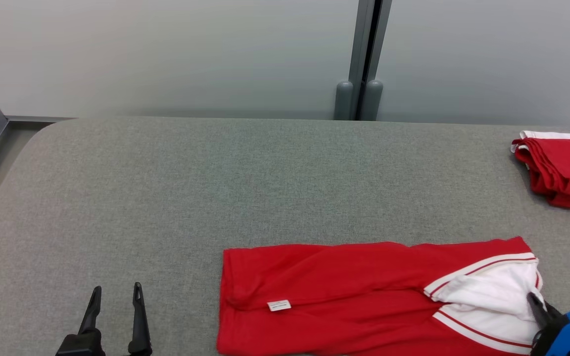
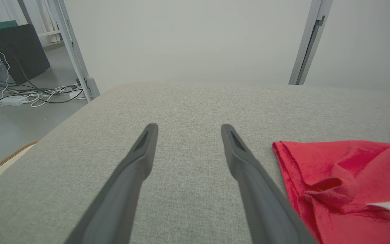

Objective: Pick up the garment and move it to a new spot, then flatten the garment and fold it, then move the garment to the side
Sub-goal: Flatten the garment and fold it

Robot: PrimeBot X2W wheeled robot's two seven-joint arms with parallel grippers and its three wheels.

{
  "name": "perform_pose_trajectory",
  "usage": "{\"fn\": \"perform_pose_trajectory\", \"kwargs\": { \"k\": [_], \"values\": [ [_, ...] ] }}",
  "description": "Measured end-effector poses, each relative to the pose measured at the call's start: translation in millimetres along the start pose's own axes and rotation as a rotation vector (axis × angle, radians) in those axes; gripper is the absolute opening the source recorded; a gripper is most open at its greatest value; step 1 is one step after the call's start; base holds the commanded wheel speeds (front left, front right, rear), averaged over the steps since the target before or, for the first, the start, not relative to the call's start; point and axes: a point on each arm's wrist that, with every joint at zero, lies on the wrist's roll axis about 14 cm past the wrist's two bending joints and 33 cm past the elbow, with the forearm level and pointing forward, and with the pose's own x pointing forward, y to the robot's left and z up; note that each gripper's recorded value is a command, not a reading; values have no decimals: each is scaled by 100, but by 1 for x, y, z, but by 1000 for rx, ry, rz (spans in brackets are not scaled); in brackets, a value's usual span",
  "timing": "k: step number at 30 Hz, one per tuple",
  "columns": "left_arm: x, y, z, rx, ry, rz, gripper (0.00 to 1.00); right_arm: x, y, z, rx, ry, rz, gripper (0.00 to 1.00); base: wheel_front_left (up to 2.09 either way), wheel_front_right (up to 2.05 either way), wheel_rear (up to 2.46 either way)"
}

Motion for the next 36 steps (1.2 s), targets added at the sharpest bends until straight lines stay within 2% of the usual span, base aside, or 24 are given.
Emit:
{"fn": "perform_pose_trajectory", "kwargs": {
  "k": [5, 8, 11, 21, 29, 36],
  "values": [
    [-2, -3, -3, 5, 7, -12, 100, -13, -37, 19, -2, -54, -83, 0, 0, 0, 0],
    [-1, -7, -3, 7, 7, -26, 100, -18, -40, 28, -2, -86, -87, 0, 0, 0, 0],
    [1, -10, -2, 9, 6, -37, 100, -19, -28, 36, 8, -113, -53, 0, 0, 0, 0],
    [2, -13, -1, 9, 1, -46, 100, -30, 69, 51, 87, -131, 222, 0, 0, 0, 0],
    [-3, -9, 0, 1, -4, -28, 100, -49, 161, 60, 44, -127, 464, 0, 0, 0, 0],
    [-8, -4, -2, -8, -1, -6, 100, -63, 231, 43, 14, -60, 642, 0, 0, 0, 0]
  ]
}}
